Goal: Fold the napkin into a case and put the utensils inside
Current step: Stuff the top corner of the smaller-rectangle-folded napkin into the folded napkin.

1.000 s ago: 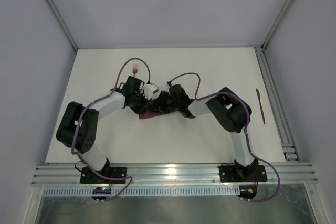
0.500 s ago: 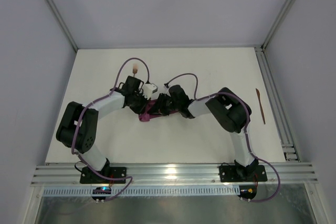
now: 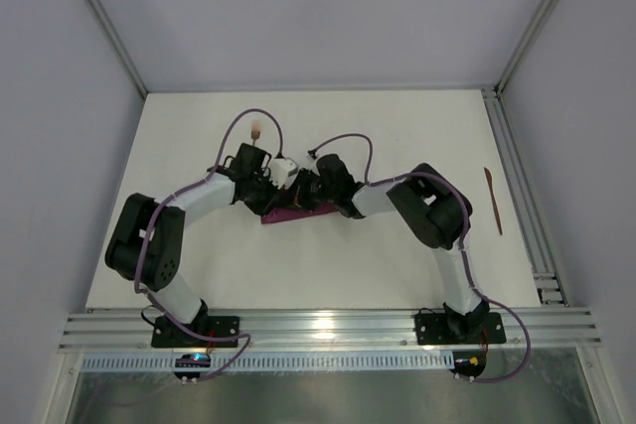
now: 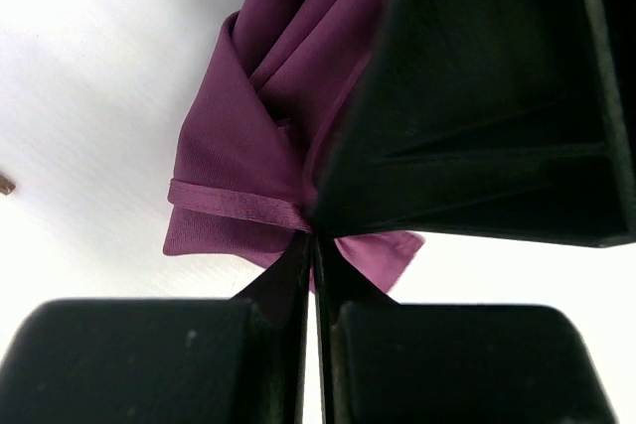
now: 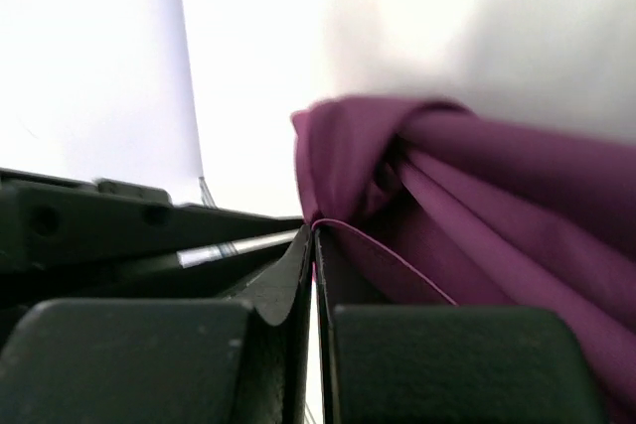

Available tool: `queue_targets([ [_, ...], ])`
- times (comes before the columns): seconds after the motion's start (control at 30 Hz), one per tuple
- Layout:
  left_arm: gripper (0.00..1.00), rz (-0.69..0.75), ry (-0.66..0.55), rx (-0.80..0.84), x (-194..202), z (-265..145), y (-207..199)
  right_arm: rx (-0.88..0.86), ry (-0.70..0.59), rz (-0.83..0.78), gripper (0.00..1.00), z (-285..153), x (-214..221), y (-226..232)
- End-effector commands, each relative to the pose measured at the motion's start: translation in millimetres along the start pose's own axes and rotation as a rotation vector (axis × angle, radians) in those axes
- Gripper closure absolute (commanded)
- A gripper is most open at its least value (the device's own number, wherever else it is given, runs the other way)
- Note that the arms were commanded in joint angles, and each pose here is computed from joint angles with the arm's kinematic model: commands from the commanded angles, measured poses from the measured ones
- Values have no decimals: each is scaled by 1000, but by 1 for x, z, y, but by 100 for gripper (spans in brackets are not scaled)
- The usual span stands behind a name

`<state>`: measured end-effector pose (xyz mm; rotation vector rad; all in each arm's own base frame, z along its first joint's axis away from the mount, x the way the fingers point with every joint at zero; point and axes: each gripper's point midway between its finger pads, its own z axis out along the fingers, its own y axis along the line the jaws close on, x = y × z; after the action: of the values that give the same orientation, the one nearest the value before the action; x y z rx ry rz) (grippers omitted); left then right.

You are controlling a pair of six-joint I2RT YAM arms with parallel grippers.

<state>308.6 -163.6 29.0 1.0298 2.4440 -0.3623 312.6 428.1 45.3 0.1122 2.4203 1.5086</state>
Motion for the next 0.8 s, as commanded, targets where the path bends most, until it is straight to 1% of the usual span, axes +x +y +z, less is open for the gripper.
queue_targets([
  [0.0, 100, 30, -35, -7, -8, -12, 1, -56, -64, -7, 97, 9, -28, 22],
  [0.17, 100, 44, -26, -10, -5, -11, 2, -29, -111, 73, 97, 12, -41, 1],
  [0.33, 100, 40, -35, -12, -7, -13, 1, 5, -131, 98, 97, 20, -45, -14],
  [0.47, 100, 47, -67, 4, -12, -18, -3, 25, -158, 109, 97, 21, -47, -22],
  [0.57, 100, 54, -55, 11, -9, -16, -3, -2, -165, 112, 97, 23, -49, -18],
  [0.7, 100, 62, -50, 19, -7, -12, -3, -102, -159, 110, 97, 26, -46, 15],
  [0.77, 100, 65, -57, 19, -9, -12, -3, -126, -166, 103, 97, 28, -49, 22],
])
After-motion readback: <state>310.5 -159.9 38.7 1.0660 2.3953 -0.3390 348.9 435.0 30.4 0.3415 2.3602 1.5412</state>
